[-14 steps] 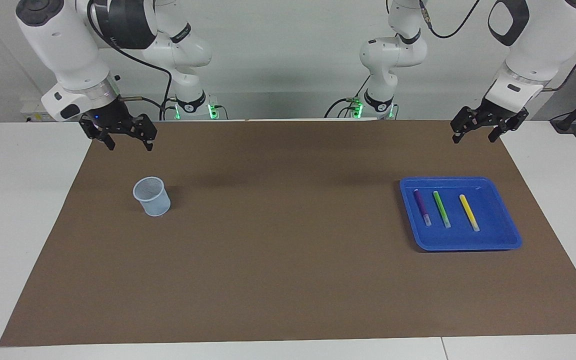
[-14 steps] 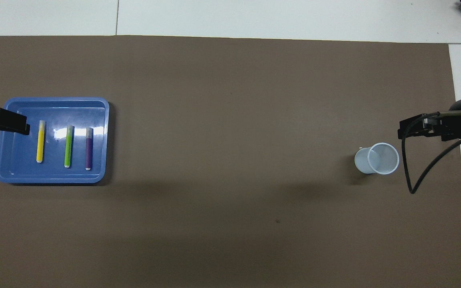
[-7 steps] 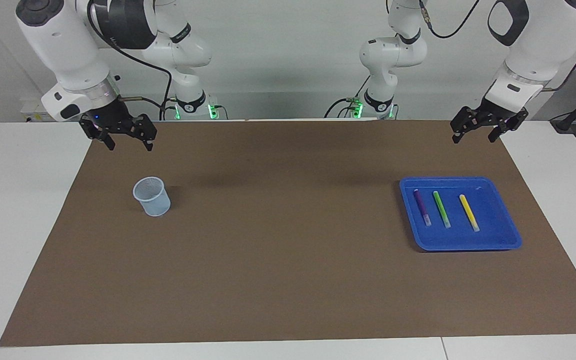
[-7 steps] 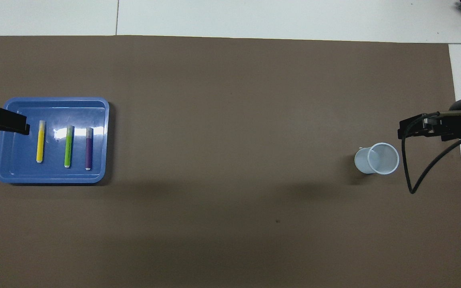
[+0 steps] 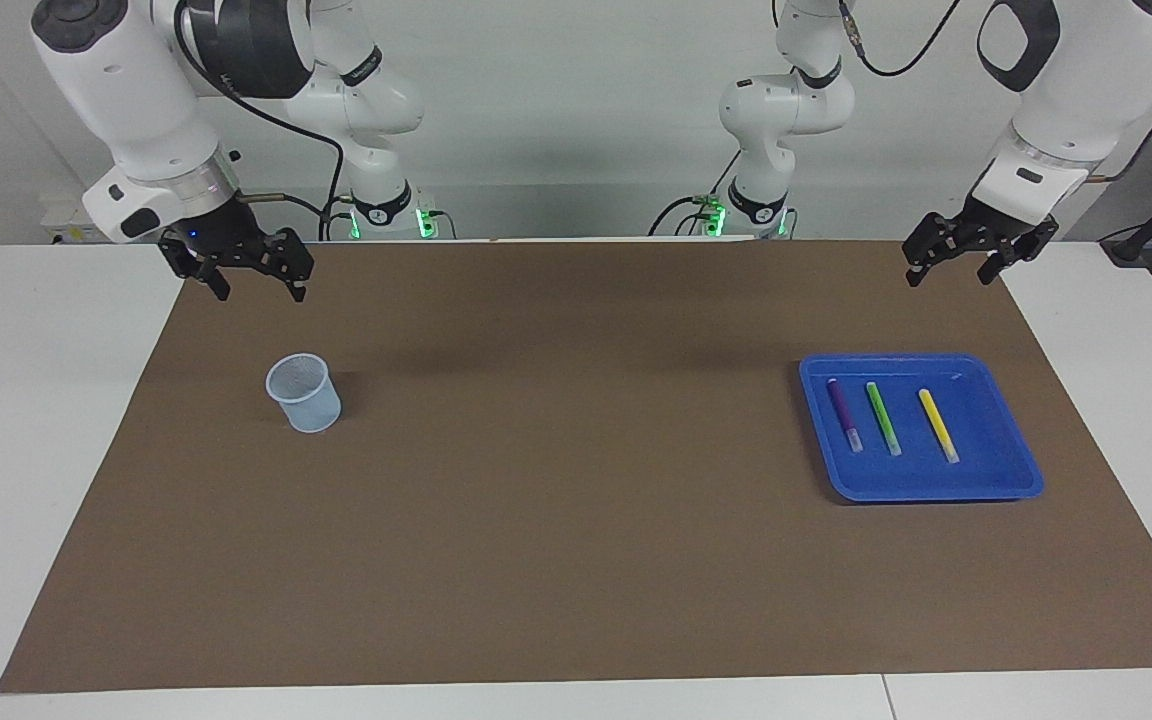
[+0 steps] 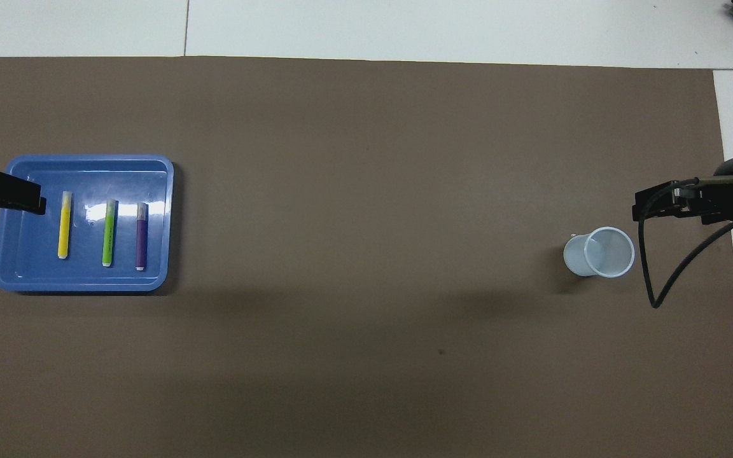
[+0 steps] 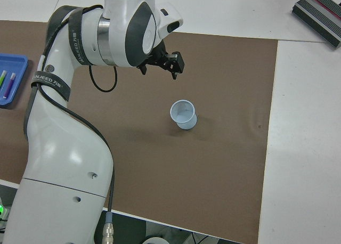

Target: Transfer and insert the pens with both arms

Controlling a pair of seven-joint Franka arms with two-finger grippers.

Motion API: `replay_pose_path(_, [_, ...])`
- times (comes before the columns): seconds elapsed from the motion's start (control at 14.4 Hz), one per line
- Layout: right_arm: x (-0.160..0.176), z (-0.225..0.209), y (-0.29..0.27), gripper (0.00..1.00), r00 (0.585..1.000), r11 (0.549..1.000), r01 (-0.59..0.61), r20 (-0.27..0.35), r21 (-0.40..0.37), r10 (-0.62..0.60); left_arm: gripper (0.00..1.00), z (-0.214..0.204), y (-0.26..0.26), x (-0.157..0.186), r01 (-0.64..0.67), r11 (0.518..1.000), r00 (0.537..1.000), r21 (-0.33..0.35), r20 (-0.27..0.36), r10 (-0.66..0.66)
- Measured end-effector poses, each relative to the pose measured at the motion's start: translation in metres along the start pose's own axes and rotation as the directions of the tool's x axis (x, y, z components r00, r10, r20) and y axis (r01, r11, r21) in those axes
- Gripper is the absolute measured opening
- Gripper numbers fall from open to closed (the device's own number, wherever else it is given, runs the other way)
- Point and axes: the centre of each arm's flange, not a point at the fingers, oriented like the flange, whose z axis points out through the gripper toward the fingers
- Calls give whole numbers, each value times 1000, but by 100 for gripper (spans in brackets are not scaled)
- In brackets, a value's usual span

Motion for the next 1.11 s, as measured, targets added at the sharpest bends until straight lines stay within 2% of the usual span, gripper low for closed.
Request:
replay_pose_path(0.28, [0, 0, 0, 100, 1000, 1000, 0, 0, 0, 0, 100, 3, 0, -1, 0, 1000, 1000, 0, 5, 0])
replay_pose_path(0.49, [0, 0, 0, 100, 1000, 1000, 0, 0, 0, 0, 100, 13, 1, -2, -1, 1000, 1000, 1, -13, 1])
replay_pose_path(0.76, [0, 0, 0, 100, 1000, 1000, 0, 0, 0, 0, 100, 52, 0, -13, 1, 1000, 999, 2, -49, 0])
replay_pose_path(1.11, [0, 0, 0, 100, 1000, 1000, 0, 0, 0, 0, 100, 90, 0, -20, 2, 1000, 999, 2, -37, -2])
